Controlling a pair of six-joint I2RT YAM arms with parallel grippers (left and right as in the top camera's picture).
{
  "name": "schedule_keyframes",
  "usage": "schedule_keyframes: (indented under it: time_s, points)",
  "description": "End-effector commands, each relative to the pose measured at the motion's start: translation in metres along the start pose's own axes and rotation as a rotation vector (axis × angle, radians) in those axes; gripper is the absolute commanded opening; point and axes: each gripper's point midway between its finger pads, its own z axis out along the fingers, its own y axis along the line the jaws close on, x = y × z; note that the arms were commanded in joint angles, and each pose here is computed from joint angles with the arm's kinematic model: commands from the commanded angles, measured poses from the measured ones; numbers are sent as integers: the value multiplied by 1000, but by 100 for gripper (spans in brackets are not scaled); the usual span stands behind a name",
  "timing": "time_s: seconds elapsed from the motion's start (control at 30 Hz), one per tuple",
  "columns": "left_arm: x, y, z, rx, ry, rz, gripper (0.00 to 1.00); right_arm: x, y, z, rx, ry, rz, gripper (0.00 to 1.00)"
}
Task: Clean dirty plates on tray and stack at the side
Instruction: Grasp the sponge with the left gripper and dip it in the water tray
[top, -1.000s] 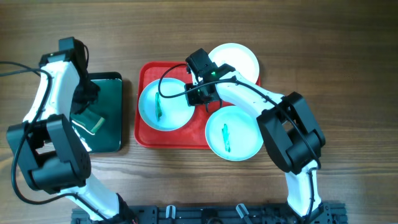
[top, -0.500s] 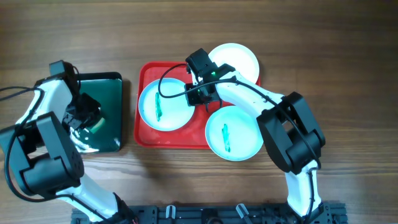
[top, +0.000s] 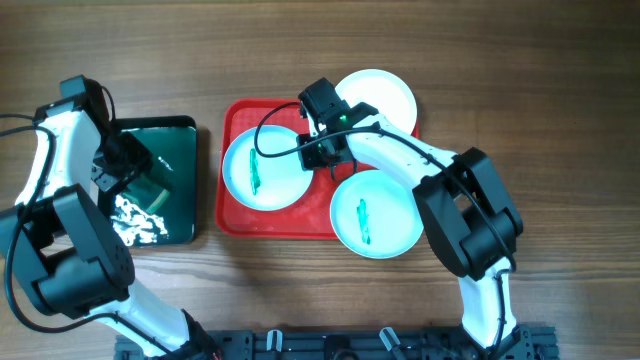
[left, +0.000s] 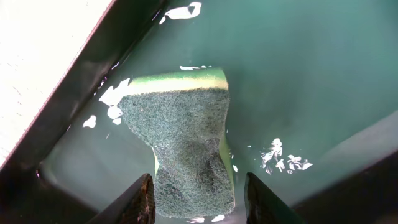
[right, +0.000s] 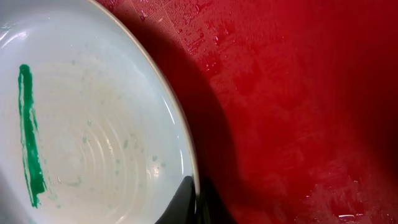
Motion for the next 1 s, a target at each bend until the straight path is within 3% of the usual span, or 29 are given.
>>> schedule_keyframes:
  time_s: [0.0,0.57,0.63,0.67,0.7,0.97]
  points:
    - [-2,4,-2,-19,-19,18,43,4,-12,14,51,18,0,4]
    - [22,13,60,-29,0,-38,29,5,-12,14,52,21,1,4]
    - [23,13,64,-25,-8,-38,19,5,-12,14,52,21,1,4]
    - [22,13,64,-24,-11,-38,7,5,-12,14,52,21,1,4]
    - [21,12,64,-22,-14,-39,4,5,-12,14,52,21,1,4]
    - [19,5,45,15,-10,-4,4,5,-12,14,51,20,0,4]
